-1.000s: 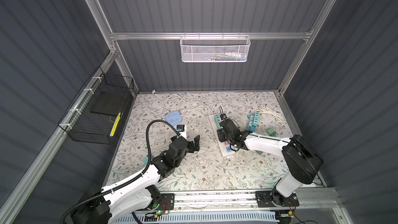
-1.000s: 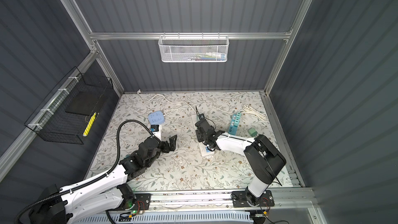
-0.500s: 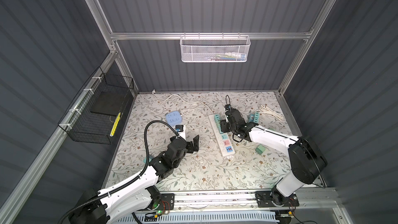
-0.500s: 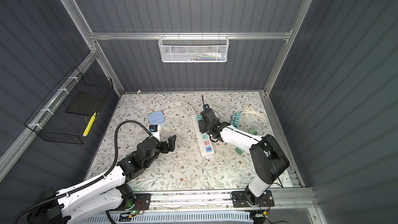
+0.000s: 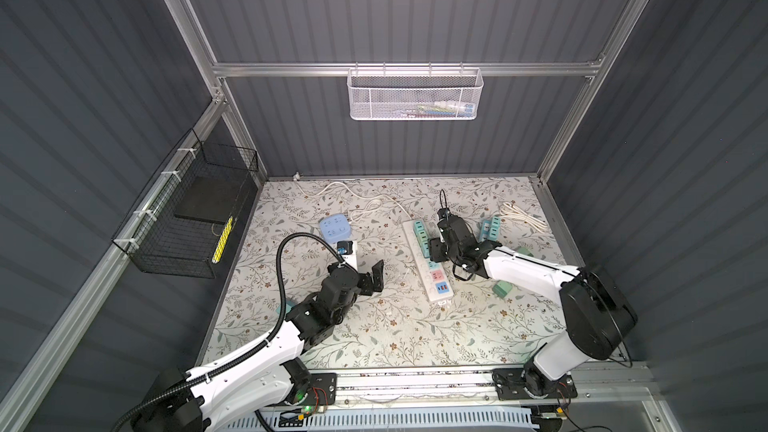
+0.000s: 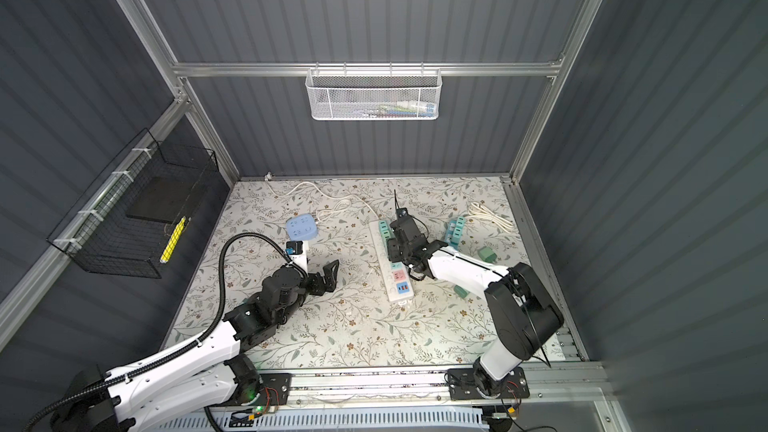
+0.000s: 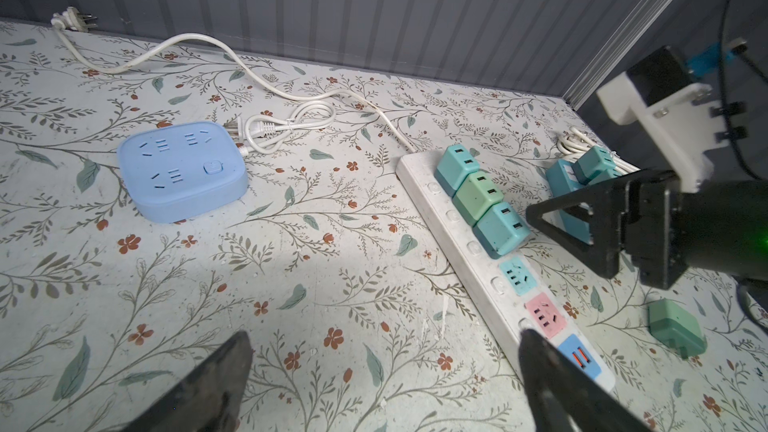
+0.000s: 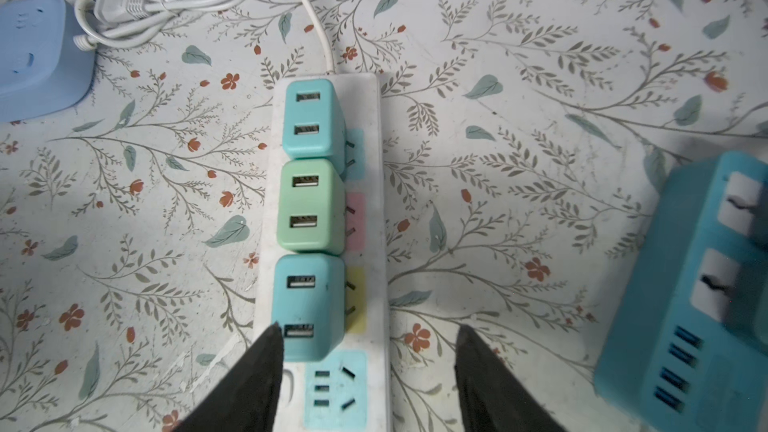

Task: Insert the plug
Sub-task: 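Move the right gripper to the green adapter by the teal power cube, grasp it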

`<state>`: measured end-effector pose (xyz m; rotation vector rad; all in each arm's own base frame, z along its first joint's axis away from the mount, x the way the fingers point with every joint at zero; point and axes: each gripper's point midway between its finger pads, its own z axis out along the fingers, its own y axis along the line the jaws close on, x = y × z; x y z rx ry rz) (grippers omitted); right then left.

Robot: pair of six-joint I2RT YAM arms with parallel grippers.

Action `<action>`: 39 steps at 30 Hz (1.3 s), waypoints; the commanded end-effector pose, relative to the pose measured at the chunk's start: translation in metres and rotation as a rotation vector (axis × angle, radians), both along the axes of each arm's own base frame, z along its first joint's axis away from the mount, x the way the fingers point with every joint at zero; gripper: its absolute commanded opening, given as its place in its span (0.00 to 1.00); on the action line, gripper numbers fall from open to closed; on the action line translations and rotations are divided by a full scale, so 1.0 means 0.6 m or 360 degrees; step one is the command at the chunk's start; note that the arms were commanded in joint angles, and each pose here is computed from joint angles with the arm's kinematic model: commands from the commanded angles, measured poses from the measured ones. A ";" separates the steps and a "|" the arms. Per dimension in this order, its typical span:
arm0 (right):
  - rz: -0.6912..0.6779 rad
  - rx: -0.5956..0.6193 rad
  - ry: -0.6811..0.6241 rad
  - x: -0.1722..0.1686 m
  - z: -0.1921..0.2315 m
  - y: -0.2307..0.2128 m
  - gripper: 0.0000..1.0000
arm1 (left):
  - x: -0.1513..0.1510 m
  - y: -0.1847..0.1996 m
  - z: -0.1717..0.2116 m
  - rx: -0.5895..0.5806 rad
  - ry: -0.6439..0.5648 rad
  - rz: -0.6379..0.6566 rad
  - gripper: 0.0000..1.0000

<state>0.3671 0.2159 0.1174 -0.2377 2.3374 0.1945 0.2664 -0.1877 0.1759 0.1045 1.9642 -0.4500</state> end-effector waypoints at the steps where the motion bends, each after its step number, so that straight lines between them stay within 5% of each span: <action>1: -0.0170 0.0026 -0.0019 -0.009 0.048 -0.039 0.70 | 0.000 -0.002 -0.004 -0.0056 0.0019 -0.0003 1.00; 8: -0.0899 0.0095 0.0248 -0.095 0.018 -0.227 0.76 | -0.006 -0.006 -0.016 -0.0114 0.0039 -0.0023 1.00; 12: -0.1108 0.0166 0.0391 -0.149 -0.019 -0.288 0.79 | -0.004 -0.014 -0.018 -0.0127 0.0055 -0.0045 1.00; 20: -0.1205 0.0236 0.0693 -0.193 -0.097 -0.321 0.74 | -0.001 -0.026 -0.035 -0.0095 0.0118 -0.0071 1.00; 35: -0.1240 0.0318 0.0812 -0.165 -0.162 -0.336 0.62 | 0.000 -0.021 -0.046 -0.0070 0.0146 -0.0044 1.00; 39: -0.1219 0.0323 0.0823 -0.165 -0.166 -0.333 0.52 | 0.001 -0.018 -0.046 -0.0060 0.0140 -0.0037 1.00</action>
